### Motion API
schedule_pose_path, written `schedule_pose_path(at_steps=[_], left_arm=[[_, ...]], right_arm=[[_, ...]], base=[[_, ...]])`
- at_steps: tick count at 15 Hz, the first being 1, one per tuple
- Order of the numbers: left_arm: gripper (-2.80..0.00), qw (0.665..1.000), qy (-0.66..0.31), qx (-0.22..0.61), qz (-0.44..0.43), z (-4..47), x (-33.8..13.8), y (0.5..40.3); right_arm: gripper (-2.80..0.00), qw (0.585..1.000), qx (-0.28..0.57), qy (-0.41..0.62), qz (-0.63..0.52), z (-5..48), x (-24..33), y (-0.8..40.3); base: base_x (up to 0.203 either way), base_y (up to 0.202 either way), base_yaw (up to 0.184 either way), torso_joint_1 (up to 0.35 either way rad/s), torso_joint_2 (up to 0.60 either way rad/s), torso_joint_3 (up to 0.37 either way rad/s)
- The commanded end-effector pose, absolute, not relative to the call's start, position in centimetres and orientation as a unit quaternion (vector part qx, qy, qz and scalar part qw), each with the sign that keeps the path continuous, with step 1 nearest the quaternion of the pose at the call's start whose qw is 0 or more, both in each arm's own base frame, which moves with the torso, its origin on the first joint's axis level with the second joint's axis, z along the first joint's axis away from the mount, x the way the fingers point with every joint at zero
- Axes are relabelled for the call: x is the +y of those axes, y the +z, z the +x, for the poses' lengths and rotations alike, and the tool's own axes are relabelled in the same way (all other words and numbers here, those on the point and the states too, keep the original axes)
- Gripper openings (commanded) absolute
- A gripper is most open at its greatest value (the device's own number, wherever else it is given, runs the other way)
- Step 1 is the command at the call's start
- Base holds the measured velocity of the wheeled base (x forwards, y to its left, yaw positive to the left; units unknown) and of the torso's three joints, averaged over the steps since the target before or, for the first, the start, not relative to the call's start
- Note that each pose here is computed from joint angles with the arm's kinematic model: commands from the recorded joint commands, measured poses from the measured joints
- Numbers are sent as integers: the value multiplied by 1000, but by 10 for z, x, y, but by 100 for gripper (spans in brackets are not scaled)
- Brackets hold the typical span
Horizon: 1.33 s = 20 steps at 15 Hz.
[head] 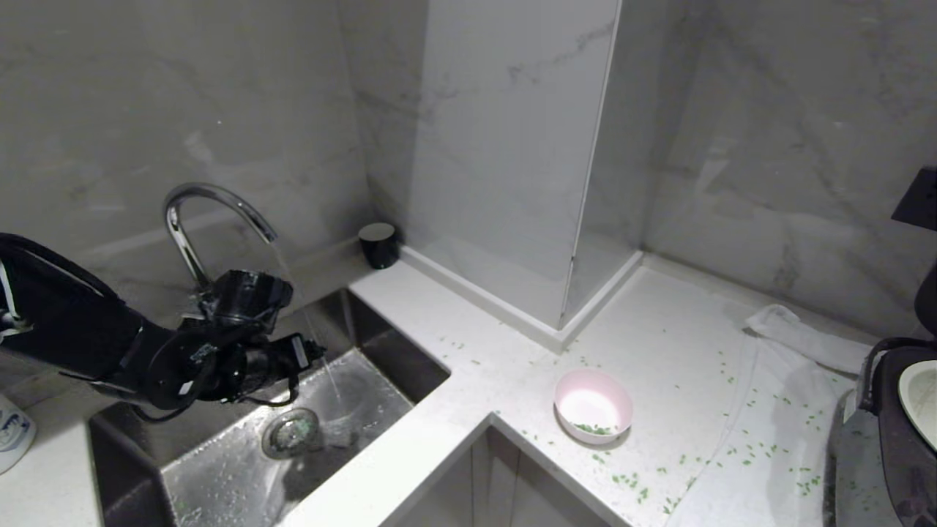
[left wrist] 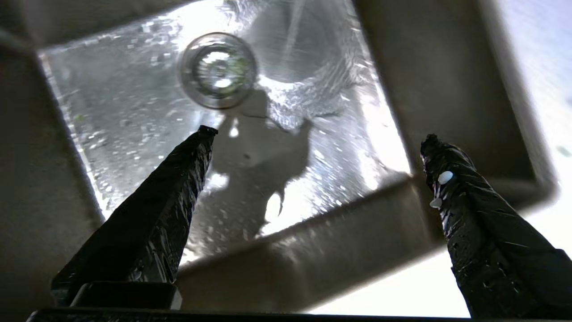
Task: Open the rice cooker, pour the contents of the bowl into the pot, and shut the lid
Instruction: Fill a bowl with water from the tap
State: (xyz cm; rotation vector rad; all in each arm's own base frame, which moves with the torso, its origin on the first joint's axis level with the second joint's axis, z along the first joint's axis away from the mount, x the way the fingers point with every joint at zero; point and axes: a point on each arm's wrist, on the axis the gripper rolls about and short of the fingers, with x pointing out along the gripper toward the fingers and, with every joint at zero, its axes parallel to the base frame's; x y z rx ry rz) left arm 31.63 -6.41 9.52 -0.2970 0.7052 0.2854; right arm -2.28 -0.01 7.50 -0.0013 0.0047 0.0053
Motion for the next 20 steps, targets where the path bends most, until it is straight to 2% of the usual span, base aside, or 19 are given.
schedule_pose_path(at_steps=[1,6,11,16,20], left_arm=[[0,930,83,331,-135,300,-96,110],[0,943,-30,311,-116,293,-171,131],[0,938,-109,314,-96,316,-242,128],[0,926,-170,328,-79,330,-318,111],[0,915,-195,348,-53,326,-359,94]], right_arm=[[-280,1000,4,3,-1,-23,0,74],[-280,1000,3,3,-1,-23,0,74],[-280,1000,2,3,-1,-23,0,75],[-280,1000,4,3,-1,-23,0,74],[-280,1000,3,3,-1,-23,0,75]], base=[[0,0,0,0,0,0],[0,0,0,0,0,0],[0,0,0,0,0,0],[0,0,0,0,0,0],[0,0,0,0,0,0]])
